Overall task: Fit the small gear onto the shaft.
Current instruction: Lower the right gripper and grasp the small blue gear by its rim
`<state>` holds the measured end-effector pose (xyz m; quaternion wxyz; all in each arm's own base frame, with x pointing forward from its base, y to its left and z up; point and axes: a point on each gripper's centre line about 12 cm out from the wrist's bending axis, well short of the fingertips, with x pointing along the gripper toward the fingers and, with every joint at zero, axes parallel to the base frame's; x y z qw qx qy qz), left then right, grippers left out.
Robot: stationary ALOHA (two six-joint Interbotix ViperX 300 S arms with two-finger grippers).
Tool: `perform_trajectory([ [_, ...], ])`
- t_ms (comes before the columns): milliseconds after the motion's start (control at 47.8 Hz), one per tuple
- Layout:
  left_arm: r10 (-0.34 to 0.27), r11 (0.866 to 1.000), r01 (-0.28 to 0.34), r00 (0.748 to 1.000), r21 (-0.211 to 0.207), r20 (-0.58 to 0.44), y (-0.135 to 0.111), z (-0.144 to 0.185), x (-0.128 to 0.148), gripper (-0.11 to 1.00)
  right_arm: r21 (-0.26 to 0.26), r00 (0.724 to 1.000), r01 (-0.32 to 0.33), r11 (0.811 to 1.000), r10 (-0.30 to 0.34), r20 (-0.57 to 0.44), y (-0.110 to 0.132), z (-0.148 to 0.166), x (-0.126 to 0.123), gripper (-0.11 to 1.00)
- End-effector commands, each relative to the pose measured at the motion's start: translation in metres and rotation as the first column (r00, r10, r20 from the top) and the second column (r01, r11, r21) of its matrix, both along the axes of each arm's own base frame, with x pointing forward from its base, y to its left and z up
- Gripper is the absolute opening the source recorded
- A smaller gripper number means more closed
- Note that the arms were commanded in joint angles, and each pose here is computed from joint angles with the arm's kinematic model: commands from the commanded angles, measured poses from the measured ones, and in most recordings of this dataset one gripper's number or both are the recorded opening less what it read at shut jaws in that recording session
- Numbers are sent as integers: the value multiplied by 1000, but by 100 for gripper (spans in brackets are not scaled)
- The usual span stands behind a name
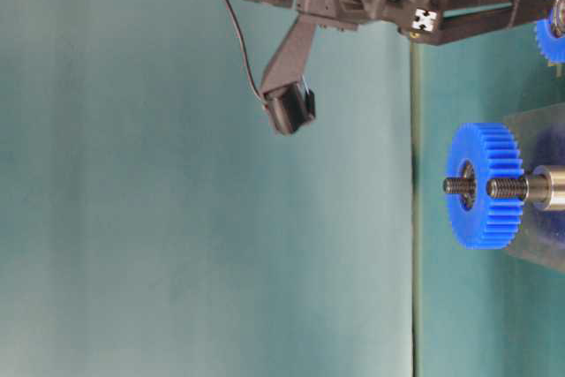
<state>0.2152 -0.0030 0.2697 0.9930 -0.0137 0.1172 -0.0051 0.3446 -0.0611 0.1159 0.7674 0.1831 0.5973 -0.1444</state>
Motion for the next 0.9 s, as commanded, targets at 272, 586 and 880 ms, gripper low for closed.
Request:
perform_trajectory([
  [272,2,1000,-2,1000,-2,15,0,3,1,0,-4,1000,21,1000,-21,6,-6,-1,6,89],
  [586,2,1000,-2,1000,-5,14,0,2,1,0,3,1000,19,1000,-19,-11,-4,-6,9,89],
  [880,3,1000,-3,1000,-8,14,0,2,0,0,5,1000,-9,1000,9,-18,5,-8,11,69],
])
